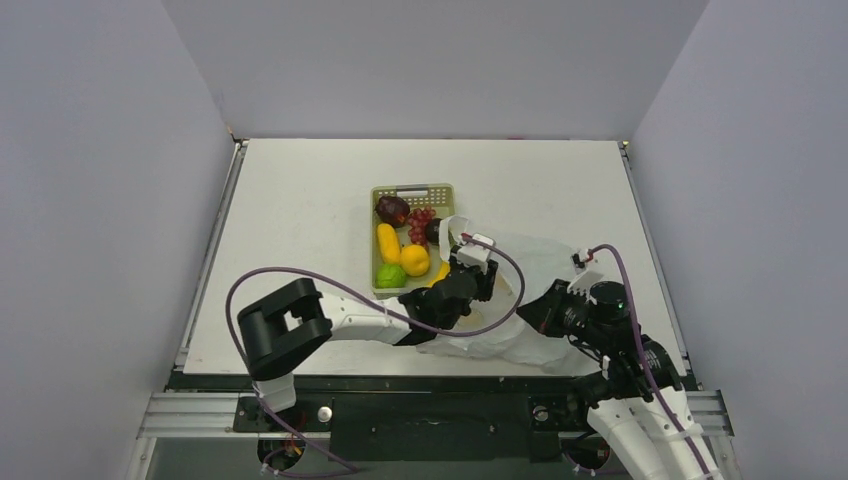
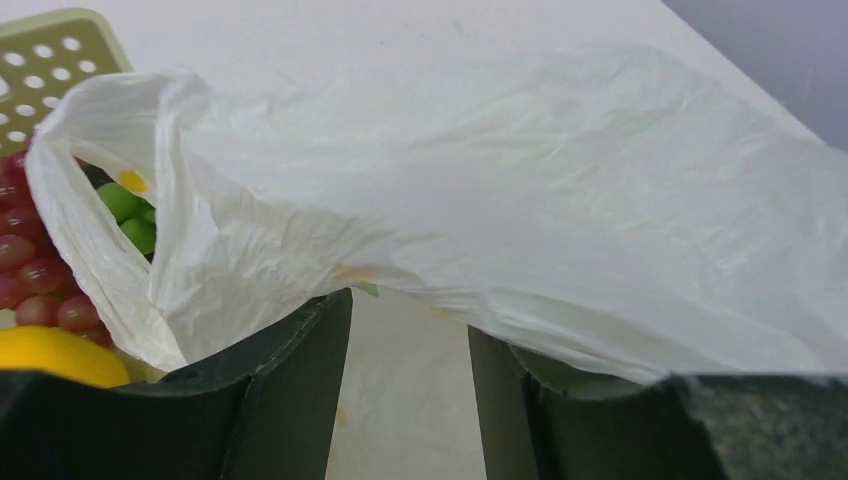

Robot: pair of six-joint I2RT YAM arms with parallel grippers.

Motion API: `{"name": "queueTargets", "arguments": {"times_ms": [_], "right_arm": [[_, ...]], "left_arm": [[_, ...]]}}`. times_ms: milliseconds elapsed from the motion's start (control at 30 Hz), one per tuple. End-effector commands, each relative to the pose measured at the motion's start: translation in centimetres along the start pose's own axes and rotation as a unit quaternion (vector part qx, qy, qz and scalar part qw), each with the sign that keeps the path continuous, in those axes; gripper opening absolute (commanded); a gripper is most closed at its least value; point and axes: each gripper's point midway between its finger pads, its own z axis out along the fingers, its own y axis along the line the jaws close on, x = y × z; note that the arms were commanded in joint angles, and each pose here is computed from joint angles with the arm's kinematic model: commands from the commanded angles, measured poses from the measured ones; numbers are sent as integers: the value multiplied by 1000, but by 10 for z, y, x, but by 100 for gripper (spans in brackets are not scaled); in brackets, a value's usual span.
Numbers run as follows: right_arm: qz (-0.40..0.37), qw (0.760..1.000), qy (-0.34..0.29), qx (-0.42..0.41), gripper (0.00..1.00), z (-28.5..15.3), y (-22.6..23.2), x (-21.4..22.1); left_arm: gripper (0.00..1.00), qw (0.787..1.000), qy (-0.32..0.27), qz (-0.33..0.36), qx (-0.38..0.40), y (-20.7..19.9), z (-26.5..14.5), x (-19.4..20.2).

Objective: Take the fake fruits out of the plastic bag
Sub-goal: Adjust the plastic bag at the center of the board.

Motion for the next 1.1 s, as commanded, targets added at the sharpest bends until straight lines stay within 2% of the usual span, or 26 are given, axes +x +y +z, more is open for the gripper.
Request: {"name": "queueTargets", "arguments": {"times_ms": [0,100,133,167,200,233,267,300,367,467,533,567,667,733,800,867,900,933,1000,1033,1067], "right_arm": [[-55,989,-25,-137,0,-8,54,-20],[-52,992,17,-115,0,-7,45,-5],[-49,996,12,-74,0,-6,33,-9],[-28,998,49,-13,0,-8,11,5],[-20,997,51,56,0,-15,-10,5],[-18,995,45,82,0,-21,-16,1],[-10,989,35,141,0,-29,-34,-1],[8,987,10,163,0,-39,-36,-10],[30,961,-64,268,0,-63,-65,-35],[50,932,-129,336,0,-84,-82,-57],[45,907,-169,384,0,-97,-95,-72],[44,887,-196,416,0,-106,-104,-81],[53,872,-206,441,1,-101,-110,-90],[68,878,-202,429,7,-89,-105,-93],[68,899,-181,393,16,-73,-92,-95],[57,922,-141,355,31,-66,-76,-88],[57,924,-124,358,40,-71,-77,-80],[63,930,-125,339,44,-78,-68,-78],[75,938,-127,313,59,-93,-60,-68],[78,940,-118,311,76,-100,-60,-59],[85,944,-123,294,82,-107,-54,-56]], "left_arm": [[44,999,-37,-36,5,6,-31,-38],[46,995,-36,-80,51,-6,-46,-48],[51,994,-29,-86,64,-10,-48,-46],[53,990,-20,-101,95,-20,-53,-48],[59,988,-12,-108,110,-26,-57,-50],[63,983,0,-120,140,-37,-62,-49],[69,979,4,-127,161,-44,-66,-50],[71,969,17,-139,204,-59,-75,-48],[75,950,43,-157,266,-79,-90,-41],[77,919,89,-174,342,-104,-116,-24],[78,900,123,-186,374,-116,-129,-11],[78,892,132,-197,386,-122,-134,-10],[78,861,152,-229,427,-150,-157,3],[78,844,158,-255,444,-164,-165,11],[77,838,163,-274,442,-172,-166,17],[77,840,172,-287,426,-172,-163,24],[77,842,169,-289,424,-171,-163,21],[77,846,172,-283,418,-170,-162,24],[78,856,170,-268,409,-167,-162,20],[79,859,167,-264,407,-166,-162,17],[79,863,168,-256,403,-166,-161,18]]}}
